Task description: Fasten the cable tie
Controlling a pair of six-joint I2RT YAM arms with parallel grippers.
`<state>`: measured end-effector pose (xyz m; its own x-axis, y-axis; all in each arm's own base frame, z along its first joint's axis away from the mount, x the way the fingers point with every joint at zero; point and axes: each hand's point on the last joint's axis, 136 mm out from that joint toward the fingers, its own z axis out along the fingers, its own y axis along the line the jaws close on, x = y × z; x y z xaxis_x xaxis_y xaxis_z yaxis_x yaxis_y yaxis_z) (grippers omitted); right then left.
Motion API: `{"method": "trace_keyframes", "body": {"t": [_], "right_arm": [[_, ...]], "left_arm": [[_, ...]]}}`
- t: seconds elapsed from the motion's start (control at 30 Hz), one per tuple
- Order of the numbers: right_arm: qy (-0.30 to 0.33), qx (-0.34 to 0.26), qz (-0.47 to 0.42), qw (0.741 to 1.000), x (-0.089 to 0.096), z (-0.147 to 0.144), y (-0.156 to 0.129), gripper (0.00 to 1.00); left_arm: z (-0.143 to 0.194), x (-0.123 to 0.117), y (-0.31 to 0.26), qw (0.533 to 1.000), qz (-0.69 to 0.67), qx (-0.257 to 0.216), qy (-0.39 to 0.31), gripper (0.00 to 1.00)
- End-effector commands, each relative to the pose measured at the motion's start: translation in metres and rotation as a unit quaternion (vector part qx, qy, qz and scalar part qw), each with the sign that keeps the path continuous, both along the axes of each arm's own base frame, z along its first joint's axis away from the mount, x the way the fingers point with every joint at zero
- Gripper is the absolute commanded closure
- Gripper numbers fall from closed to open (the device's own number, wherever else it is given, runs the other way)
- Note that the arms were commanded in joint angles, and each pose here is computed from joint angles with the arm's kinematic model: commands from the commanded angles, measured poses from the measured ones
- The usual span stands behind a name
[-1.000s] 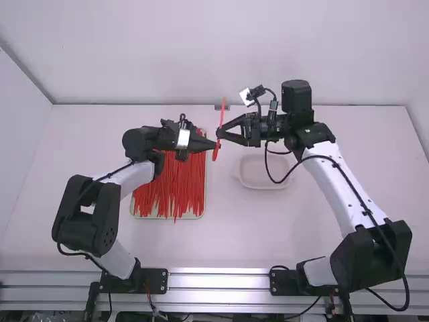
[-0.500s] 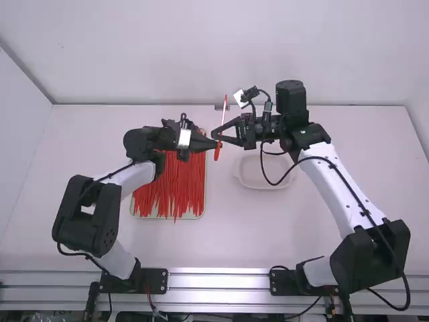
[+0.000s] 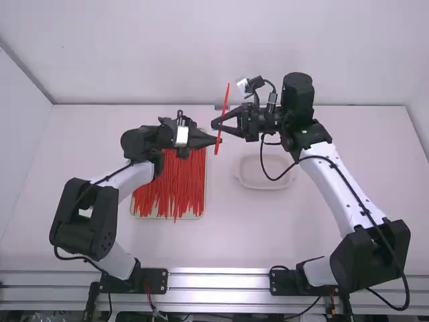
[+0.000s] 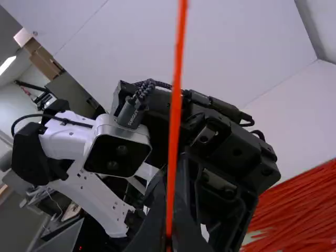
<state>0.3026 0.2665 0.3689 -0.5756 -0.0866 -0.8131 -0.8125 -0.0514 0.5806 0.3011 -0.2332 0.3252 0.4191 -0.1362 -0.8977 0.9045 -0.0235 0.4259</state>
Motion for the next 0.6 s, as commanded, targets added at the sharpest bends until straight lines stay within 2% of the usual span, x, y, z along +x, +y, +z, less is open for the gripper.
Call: {"method": "trace_keyframes", "body": {"t": [0.0,0.2,0.43,0.47,0.5,0.53,0.57], "right_arm": [[-0.005,0.013,0.013,1.0,-0.006,0.02,-0.005,1.0],[-0.011,0.023,0.012,1.0,-0.005,0.032,-0.008,1.0],[-0.017,0.024,0.036,0.999,-0.013,0.032,-0.01,1.0],[-0.018,0.024,0.042,0.999,-0.015,0.032,-0.011,1.0],[-0.02,0.024,0.046,0.998,-0.016,0.032,-0.011,1.0],[-0.024,0.025,0.049,0.998,-0.017,0.032,-0.011,1.0],[-0.029,0.025,0.054,0.998,-0.019,0.032,-0.011,1.0]], "left_arm": [[-0.02,-0.016,-0.001,0.999,-0.037,0.034,0.01,0.98],[-0.021,-0.016,-0.001,0.999,-0.037,0.035,0.014,0.99],[-0.02,-0.014,-0.001,0.999,-0.032,0.03,0.017,0.98],[-0.018,-0.012,-0.001,0.999,-0.026,0.025,0.026,0.92],[-0.016,-0.009,-0.001,0.999,-0.02,0.021,0.034,0.71],[-0.015,-0.009,-0.001,0.999,-0.018,0.019,0.038,0.62],[-0.013,-0.007,-0.001,0.999,-0.013,0.013,0.047,0.46]]}}
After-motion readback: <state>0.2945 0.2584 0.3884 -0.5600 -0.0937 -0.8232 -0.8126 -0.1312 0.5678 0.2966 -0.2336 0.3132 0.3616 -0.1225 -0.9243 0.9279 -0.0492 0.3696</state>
